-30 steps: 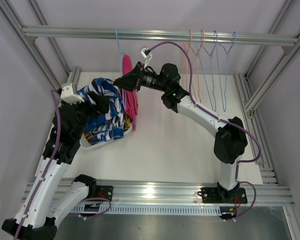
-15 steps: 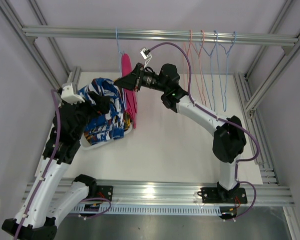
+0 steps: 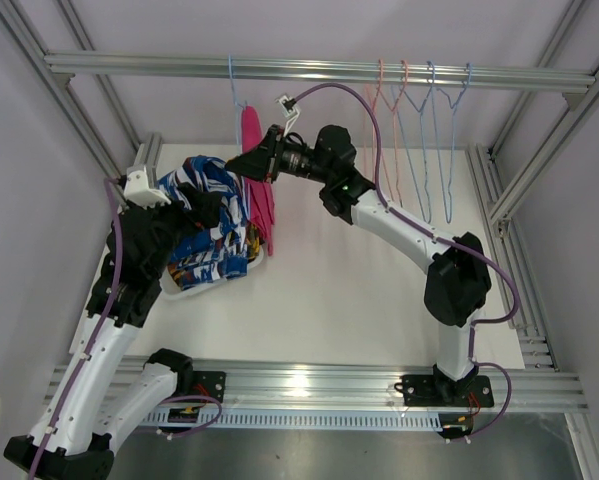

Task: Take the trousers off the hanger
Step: Pick up the hanger from the clothesline.

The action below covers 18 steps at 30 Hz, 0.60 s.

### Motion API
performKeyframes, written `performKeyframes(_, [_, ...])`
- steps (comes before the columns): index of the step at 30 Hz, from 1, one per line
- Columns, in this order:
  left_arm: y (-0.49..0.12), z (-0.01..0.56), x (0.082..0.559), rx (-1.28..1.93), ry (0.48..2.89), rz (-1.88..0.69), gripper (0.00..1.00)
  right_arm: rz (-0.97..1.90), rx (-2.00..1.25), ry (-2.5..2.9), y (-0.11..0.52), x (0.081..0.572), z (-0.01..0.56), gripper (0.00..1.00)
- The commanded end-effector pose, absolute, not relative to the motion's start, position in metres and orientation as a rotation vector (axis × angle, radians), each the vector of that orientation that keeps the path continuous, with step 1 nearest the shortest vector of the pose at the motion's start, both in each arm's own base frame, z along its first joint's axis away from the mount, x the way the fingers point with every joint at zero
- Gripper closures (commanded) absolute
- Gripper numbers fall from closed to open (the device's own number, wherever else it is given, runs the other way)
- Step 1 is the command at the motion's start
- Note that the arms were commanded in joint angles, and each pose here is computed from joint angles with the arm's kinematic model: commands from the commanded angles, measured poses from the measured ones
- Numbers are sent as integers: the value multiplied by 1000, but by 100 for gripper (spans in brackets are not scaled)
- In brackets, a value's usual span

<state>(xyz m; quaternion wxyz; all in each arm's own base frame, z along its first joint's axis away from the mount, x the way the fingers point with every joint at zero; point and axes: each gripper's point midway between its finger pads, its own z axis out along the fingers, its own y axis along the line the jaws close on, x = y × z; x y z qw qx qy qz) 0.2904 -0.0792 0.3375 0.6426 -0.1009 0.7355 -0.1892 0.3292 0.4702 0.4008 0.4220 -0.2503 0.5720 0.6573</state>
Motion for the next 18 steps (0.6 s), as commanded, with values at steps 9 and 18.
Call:
performKeyframes(9, [-83, 343, 293, -230, 1655, -468, 1, 1501, -695, 996, 425, 291, 539, 100])
performKeyframes(18, [-85, 340, 294, -225, 1666, -476, 0, 1450, -657, 925, 403, 281, 562, 100])
